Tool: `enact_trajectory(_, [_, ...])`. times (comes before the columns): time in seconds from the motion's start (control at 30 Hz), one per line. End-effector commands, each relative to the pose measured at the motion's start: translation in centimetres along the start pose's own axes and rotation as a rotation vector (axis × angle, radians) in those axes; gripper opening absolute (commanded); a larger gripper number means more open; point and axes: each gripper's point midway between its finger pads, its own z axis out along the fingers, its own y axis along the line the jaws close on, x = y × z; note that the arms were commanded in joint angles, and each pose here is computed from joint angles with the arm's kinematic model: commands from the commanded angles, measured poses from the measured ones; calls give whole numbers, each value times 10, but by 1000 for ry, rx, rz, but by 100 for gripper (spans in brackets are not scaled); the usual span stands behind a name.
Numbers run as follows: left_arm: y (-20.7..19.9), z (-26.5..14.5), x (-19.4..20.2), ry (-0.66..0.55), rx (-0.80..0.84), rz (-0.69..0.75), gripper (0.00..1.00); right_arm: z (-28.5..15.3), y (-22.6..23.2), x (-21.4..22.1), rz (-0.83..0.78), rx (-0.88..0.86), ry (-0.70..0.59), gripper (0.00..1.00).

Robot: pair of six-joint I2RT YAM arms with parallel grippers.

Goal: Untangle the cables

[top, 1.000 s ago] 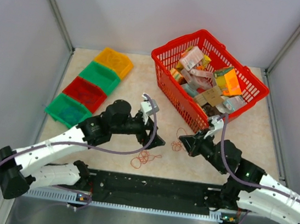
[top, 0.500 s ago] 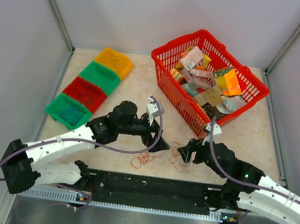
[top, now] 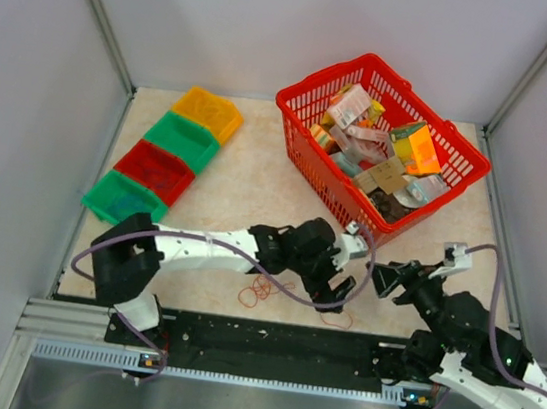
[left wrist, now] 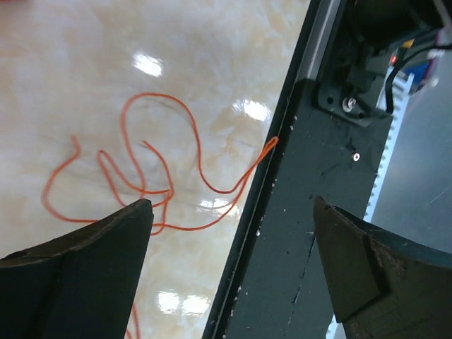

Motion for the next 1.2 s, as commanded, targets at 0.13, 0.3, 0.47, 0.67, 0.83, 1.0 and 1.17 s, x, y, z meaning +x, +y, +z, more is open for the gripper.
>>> enact_trajectory(0.13, [-21, 49, 21, 151, -90, 133, 98, -25, -12, -27, 113, -33, -142, 71])
enact_trajectory(0.3, [12, 60, 40, 235, -303, 185, 94, -23, -9, -23, 105, -36, -114, 70])
enact_trajectory(0.47, [31, 49, 34, 211, -454, 236, 84, -20, -9, -18, 109, -31, -99, 70])
enact_trajectory(0.67, [27, 36, 22, 103, -467, 249, 91, -23, -9, -23, 116, -36, -116, 69])
enact_trajectory(0.83, [17, 25, 16, 54, -418, 299, 99, -26, -12, -26, 126, -34, -135, 69])
enact_trajectory(1.0, [30, 27, 20, 81, -469, 350, 99, -25, -11, -25, 125, -34, -130, 69])
enact_trajectory(1.17, [43, 48, 31, 183, -484, 420, 99, -26, -12, -25, 123, -34, -130, 69])
